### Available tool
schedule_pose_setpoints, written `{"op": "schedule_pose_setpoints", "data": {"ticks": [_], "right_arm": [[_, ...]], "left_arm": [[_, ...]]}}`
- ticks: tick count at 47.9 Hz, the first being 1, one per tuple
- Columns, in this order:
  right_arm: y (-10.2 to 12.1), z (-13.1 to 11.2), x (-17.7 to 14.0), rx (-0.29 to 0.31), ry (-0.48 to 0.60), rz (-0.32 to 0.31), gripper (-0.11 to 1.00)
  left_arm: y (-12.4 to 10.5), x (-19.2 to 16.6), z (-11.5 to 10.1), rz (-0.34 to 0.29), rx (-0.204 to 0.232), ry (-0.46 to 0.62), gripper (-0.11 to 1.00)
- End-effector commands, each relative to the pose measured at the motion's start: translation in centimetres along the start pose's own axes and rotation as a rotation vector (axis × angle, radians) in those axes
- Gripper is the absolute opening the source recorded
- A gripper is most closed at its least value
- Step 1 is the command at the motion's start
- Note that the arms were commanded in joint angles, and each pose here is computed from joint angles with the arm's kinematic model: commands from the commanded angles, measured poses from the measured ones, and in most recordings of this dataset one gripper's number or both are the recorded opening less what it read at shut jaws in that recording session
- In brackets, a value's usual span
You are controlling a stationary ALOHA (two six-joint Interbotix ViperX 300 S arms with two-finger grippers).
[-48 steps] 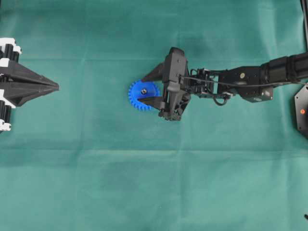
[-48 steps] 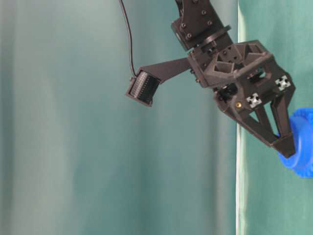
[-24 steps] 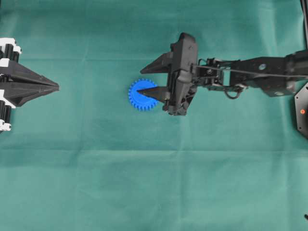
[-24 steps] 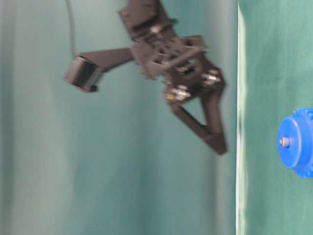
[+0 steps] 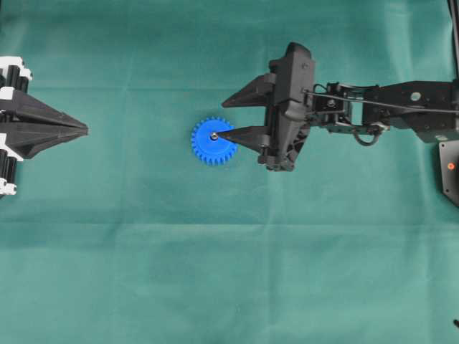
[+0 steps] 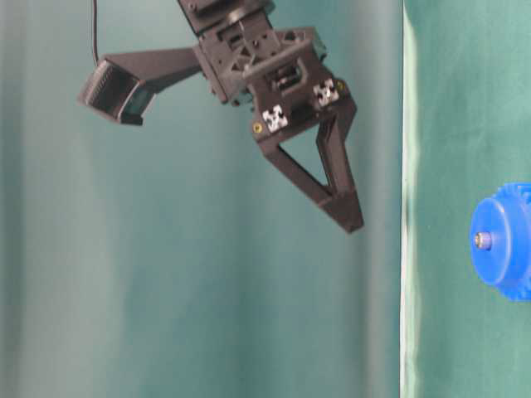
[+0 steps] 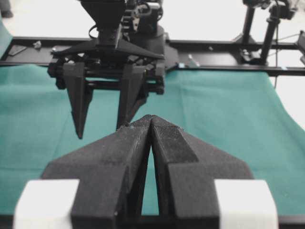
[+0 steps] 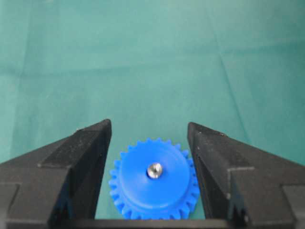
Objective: Insert the shaft placed at a random location into the center hole of the medium gear at another random location.
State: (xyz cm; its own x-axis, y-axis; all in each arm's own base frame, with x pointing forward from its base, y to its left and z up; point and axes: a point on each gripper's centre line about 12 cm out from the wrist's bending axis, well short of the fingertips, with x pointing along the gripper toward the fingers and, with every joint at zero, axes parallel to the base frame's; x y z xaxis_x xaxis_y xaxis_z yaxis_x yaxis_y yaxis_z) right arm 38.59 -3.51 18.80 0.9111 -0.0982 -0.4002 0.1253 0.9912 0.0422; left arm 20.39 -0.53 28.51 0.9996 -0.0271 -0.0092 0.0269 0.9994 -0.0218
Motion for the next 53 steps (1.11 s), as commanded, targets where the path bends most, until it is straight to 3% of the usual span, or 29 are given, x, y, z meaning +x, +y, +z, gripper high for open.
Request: {"op": "schedule_pose_setpoints", "data": {"ticks": [1, 25, 53], "right_arm": [[0.0, 0.9, -1.2, 0.010, -0.035, 0.001, 0.67], [-0.2, -1.7, -6.1, 0.014, -0.014, 0.000, 0.67], [-0.3, -2.3, -7.3, 0.014, -0.011, 0.000, 0.67]], "left_arm": [[0.0, 0.2, 0.6, 0.002, 0.002, -0.014, 0.03], [0.0, 0.2, 0.6, 0.002, 0.002, -0.014, 0.03], [0.0, 0.2, 0.6, 0.002, 0.003, -0.014, 0.03]]}}
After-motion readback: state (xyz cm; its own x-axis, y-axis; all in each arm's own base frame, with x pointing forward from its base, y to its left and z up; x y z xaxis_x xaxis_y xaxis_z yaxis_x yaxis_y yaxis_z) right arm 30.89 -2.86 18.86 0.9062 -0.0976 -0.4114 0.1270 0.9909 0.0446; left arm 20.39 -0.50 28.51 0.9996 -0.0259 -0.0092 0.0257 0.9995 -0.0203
